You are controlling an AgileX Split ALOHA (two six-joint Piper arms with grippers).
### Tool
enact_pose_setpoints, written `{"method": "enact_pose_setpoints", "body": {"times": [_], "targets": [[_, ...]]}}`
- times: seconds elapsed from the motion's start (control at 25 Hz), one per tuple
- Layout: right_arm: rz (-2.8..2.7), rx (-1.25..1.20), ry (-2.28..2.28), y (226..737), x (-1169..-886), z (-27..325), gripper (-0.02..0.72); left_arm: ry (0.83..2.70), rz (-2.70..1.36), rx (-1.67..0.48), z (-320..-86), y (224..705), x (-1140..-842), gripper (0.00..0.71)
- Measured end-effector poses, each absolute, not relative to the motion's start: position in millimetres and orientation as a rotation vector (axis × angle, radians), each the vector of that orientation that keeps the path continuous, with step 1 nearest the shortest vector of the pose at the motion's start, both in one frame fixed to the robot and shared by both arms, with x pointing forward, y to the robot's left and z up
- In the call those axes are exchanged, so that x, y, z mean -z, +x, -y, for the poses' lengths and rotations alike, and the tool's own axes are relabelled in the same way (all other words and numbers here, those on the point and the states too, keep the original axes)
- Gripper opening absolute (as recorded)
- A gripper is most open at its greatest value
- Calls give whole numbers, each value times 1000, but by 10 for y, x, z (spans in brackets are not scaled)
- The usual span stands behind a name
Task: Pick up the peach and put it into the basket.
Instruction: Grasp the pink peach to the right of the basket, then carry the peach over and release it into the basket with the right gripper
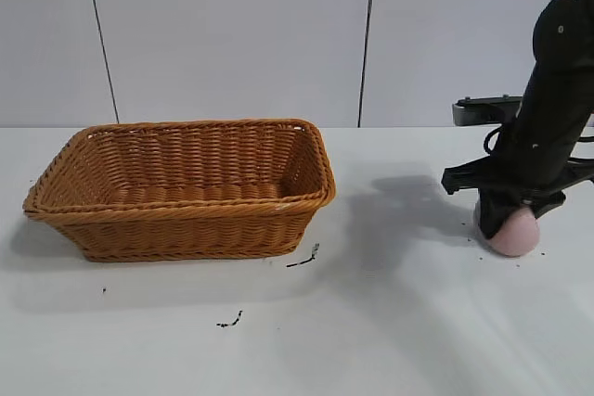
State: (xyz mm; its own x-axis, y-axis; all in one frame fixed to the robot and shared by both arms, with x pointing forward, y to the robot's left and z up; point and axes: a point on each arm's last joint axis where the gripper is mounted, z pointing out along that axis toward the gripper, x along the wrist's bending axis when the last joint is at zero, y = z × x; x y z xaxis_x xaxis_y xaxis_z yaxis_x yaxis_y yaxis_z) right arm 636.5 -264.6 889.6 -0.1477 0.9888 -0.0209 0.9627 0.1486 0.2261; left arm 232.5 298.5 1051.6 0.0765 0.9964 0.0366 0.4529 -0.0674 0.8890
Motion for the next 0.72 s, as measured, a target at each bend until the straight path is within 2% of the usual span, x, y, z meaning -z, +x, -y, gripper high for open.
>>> {"method": "enact_pose_setpoints", "body": {"times": [0.16, 0.48, 0.72], "targets": [[-2213, -297, 1899, 6353, -9182, 2653, 41, 1622, -1469, -937, -2985, 2325, -10516, 692], [-2131, -427, 1837, 6316, -9944, 2642, 36, 1622, -1469, -937, -2985, 2325, -10516, 692], [-2126, -572, 1686, 6564, -10452, 2287, 36, 1622, -1469, -937, -2985, 2325, -10516, 692]]}}
